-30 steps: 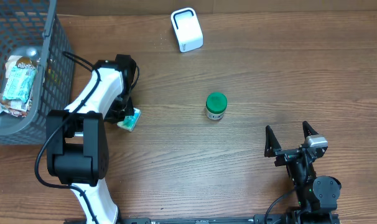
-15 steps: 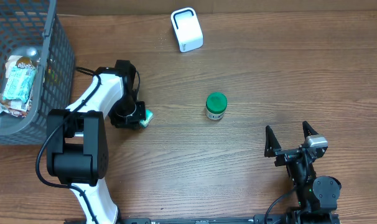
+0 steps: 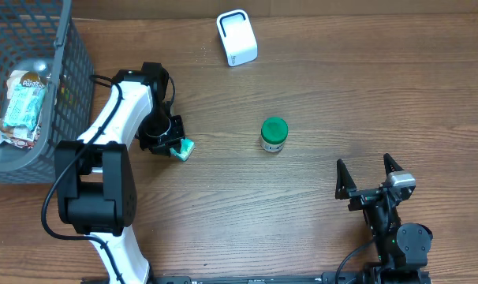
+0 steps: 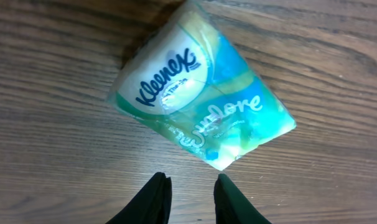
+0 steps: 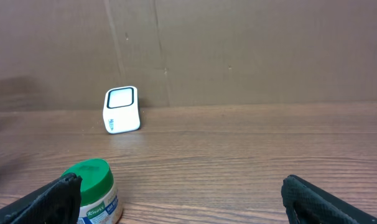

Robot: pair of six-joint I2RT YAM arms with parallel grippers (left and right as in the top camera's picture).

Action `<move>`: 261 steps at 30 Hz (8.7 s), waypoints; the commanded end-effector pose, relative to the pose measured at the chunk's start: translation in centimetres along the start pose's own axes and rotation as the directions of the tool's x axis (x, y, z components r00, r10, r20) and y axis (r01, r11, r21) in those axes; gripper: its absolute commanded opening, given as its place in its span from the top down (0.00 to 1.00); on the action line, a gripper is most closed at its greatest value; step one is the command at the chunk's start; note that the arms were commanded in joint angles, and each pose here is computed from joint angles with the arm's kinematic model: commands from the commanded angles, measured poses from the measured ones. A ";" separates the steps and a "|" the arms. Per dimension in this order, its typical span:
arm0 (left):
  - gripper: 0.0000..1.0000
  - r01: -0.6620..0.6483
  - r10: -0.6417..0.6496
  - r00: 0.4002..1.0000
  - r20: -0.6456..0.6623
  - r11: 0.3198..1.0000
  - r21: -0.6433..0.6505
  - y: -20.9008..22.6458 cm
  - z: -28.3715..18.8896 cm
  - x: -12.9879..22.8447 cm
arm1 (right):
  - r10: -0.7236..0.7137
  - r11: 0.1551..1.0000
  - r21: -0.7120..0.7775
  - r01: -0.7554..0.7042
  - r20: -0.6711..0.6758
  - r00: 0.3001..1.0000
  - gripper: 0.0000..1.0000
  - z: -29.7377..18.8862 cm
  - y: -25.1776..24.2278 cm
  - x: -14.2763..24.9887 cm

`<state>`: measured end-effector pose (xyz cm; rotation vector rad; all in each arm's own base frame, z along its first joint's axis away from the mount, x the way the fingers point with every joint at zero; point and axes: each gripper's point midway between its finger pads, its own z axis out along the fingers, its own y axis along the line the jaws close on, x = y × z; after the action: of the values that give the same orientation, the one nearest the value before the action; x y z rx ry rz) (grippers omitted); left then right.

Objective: Scan the item barcode

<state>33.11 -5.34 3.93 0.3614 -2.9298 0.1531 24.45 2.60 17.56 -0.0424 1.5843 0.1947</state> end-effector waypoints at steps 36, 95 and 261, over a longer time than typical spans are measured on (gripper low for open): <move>0.67 -0.326 0.321 0.937 0.137 0.945 0.009 -2.7 1.5 -1.8 | -0.001 1.000 -0.007 0.001 -0.002 1.000 0.00 0.0 0.1 0.3; 0.96 -0.184 0.223 0.929 0.295 0.970 -0.157 -4.9 -6.4 -4.4 | -0.001 1.000 -0.007 0.001 -0.002 1.000 0.00 0.0 0.1 0.3; 0.32 -0.307 0.286 0.823 0.492 0.951 -0.039 -14.5 -17.7 -4.8 | -0.001 1.000 -0.007 0.001 -0.002 1.000 0.00 0.0 0.1 0.3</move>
<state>42.39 -18.33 16.40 -0.0514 -3.3533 0.1694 24.45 2.60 17.56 -0.0427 1.5843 0.1950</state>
